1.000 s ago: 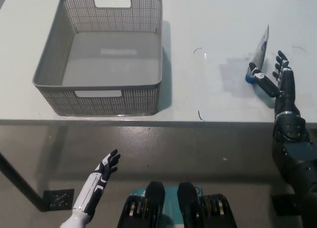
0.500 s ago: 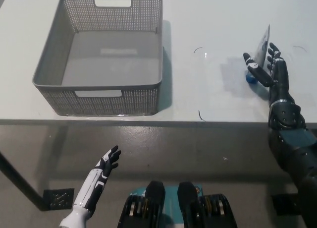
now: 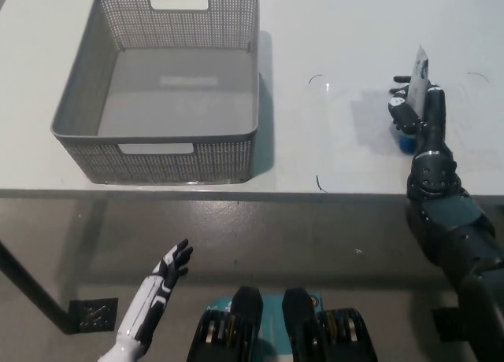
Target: Use the right hand to pick up a shampoo and place it into a container on the left side
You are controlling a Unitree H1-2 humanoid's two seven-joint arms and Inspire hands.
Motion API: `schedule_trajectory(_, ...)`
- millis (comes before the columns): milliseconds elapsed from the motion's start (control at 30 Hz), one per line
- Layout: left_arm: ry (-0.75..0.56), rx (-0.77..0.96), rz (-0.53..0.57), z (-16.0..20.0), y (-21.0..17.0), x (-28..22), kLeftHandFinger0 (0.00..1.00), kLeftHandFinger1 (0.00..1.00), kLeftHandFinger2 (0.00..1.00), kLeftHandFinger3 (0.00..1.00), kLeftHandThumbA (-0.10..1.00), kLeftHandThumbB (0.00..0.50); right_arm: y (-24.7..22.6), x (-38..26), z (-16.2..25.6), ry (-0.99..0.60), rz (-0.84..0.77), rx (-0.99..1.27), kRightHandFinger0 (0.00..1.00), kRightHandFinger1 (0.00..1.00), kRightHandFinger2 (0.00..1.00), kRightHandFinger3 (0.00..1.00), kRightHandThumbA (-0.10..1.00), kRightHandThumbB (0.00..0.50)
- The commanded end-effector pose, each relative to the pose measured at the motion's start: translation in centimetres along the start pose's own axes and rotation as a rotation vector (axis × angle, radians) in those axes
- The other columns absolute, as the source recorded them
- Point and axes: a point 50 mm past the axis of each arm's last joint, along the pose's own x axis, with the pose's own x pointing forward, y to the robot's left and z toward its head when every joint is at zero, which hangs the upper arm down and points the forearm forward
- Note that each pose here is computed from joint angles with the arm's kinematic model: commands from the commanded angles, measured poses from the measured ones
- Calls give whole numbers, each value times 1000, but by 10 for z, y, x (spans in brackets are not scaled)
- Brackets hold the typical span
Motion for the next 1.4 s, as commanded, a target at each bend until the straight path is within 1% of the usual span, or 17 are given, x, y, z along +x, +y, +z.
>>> schedule_trajectory(0,-6,-18,-12,6,-1,-6,1000,1000,1000,1000,995,131,-8,7,12,-7,-72,126,0,57,494,654,-100,133)
schedule_trajectory(133,-9,-15,-1,6,-3,-8,1000,1000,1000,1000,981,117,-8,7,13,-18,-79,147,0,17,471,660,-100,140)
schedule_trajectory(233,-10,-20,-2,6,-4,-10,1000,1000,1000,1000,977,103,-2,7,22,-65,-84,100,0,21,498,659,-100,154)
schedule_trajectory(267,0,-22,-5,6,-4,-11,1000,1000,1000,1000,975,115,1,7,26,-83,-83,97,0,6,493,655,-100,155)
schedule_trajectory(300,12,-25,-9,5,-4,-11,1000,1000,1000,1000,975,114,4,7,31,-100,-80,107,0,14,508,648,-100,155)
schedule_trajectory(333,35,-33,-15,6,-3,-12,1000,1000,1000,1000,973,143,7,6,38,-136,-67,111,0,24,524,645,-100,148)
schedule_trajectory(400,42,-26,-21,5,-3,-15,1000,1000,1000,1000,963,148,17,4,53,-211,-57,101,0,130,601,667,-100,148)
schedule_trajectory(467,47,-24,-25,4,-3,-16,1000,1000,1000,1000,960,148,27,0,70,-279,-34,132,0,182,625,663,-100,154)
schedule_trajectory(533,53,-25,-26,4,-4,-18,1000,1000,1000,1000,957,143,38,-7,86,-343,-2,155,0,192,614,645,-100,150)
schedule_trajectory(600,55,-33,-30,1,-7,-20,1000,1000,1000,1000,955,145,52,-20,104,-400,46,178,0,154,548,609,-100,125)
schedule_trajectory(667,59,-35,-33,-1,-8,-22,1000,1000,1000,1000,955,153,64,-32,120,-408,91,221,0,112,518,634,-100,122)
schedule_trajectory(733,52,-23,-32,-2,-8,-21,1000,1000,1000,1000,959,138,75,-42,134,-426,112,215,0,143,568,675,-100,137)
schedule_trajectory(833,51,-18,-35,-4,-9,-19,1000,1000,1000,1000,959,148,98,-57,155,-482,163,207,0,236,663,686,-100,150)
schedule_trajectory(967,63,-22,-41,-6,-10,-19,1000,1000,1000,1000,954,184,127,-75,178,-528,243,201,0,275,684,711,-100,136)
schedule_trajectory(1133,56,-11,-50,-8,-11,-18,1000,1000,1000,1000,956,191,151,-88,191,-539,306,207,0,279,690,738,-100,124)
schedule_trajectory(1233,70,-23,-56,-8,-12,-18,1000,1000,1000,1000,948,219,171,-97,196,-517,346,201,0,300,703,709,-100,137)
schedule_trajectory(1367,64,-39,-61,-8,-14,-15,1000,1000,1000,1000,904,205,188,-102,200,-528,376,176,0,303,718,716,-100,146)
